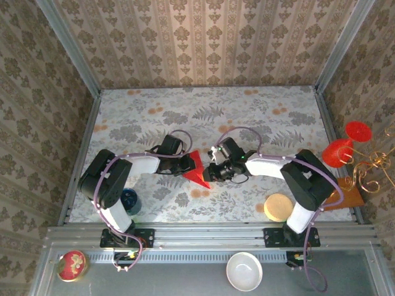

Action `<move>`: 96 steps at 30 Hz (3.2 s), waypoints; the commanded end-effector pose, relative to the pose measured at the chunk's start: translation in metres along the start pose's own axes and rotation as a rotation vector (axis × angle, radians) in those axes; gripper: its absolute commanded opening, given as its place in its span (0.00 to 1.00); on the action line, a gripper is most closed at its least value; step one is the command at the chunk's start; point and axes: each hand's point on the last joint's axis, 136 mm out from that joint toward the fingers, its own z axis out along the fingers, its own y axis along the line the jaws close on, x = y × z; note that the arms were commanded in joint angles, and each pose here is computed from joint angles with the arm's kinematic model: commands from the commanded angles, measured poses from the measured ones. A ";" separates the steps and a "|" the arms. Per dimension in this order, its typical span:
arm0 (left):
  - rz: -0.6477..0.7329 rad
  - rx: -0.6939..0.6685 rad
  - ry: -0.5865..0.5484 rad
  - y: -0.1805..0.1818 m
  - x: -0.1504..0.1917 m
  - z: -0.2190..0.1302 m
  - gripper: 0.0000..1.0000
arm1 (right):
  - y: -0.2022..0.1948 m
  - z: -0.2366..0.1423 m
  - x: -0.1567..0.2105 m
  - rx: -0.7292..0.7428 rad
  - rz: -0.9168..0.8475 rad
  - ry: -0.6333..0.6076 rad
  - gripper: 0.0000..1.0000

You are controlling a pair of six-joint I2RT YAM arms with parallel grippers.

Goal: Fold a paper plane with a square sheet of paper (pick it up from the middle)
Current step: Fourth fold the wing at the center of the table.

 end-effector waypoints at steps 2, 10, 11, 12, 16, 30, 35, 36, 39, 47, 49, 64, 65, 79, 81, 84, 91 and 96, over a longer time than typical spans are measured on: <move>-0.020 -0.045 0.011 0.011 0.002 0.000 0.13 | -0.001 -0.003 -0.016 0.030 0.003 -0.054 0.21; -0.023 -0.046 0.012 0.012 0.003 0.000 0.13 | -0.006 0.019 -0.011 0.045 0.006 0.028 0.15; -0.024 -0.047 0.014 0.012 0.003 0.000 0.13 | -0.008 0.022 -0.010 0.049 0.008 0.036 0.14; -0.023 -0.046 0.012 0.012 0.003 0.000 0.13 | -0.009 0.023 -0.010 0.054 0.010 0.040 0.14; -0.022 -0.043 0.011 0.010 0.003 -0.002 0.13 | -0.018 0.028 -0.008 0.081 0.018 0.052 0.13; 0.063 0.055 -0.017 -0.031 0.001 -0.019 0.13 | -0.044 0.039 0.011 0.161 0.041 0.137 0.10; 0.065 0.054 0.015 -0.034 0.012 -0.010 0.13 | -0.048 0.040 0.014 0.178 0.047 0.147 0.08; 0.061 0.054 0.024 -0.033 0.014 -0.007 0.13 | -0.049 0.041 0.015 0.180 0.048 0.150 0.08; 0.047 0.048 0.050 -0.030 0.020 0.001 0.12 | -0.051 0.041 0.017 0.189 0.051 0.158 0.07; -0.012 -0.034 0.059 -0.004 0.020 0.007 0.12 | -0.063 0.041 0.026 0.241 0.052 0.185 0.06; -0.035 -0.065 0.046 0.008 0.018 0.006 0.12 | -0.071 0.040 0.031 0.280 0.052 0.203 0.06; -0.102 -0.102 -0.075 0.057 -0.054 -0.021 0.12 | -0.106 0.038 0.064 0.401 0.101 0.280 0.04; -0.108 -0.105 -0.082 0.060 -0.059 -0.023 0.12 | -0.105 0.038 0.064 0.400 0.100 0.278 0.03; -0.083 -0.097 -0.174 0.055 -0.105 -0.063 0.11 | -0.097 0.038 0.055 0.376 0.091 0.250 0.04; -0.044 -0.103 -0.177 0.039 -0.098 -0.070 0.11 | -0.093 0.038 0.051 0.364 0.088 0.239 0.04; -0.008 -0.083 -0.170 0.017 -0.078 -0.070 0.12 | -0.088 0.038 0.047 0.347 0.087 0.227 0.04; -0.005 -0.011 -0.064 -0.014 -0.020 -0.029 0.11 | -0.080 0.039 0.042 0.299 0.101 0.209 0.04; 0.006 -0.019 -0.008 -0.016 -0.011 -0.009 0.11 | -0.070 0.041 0.037 0.237 0.102 0.193 0.05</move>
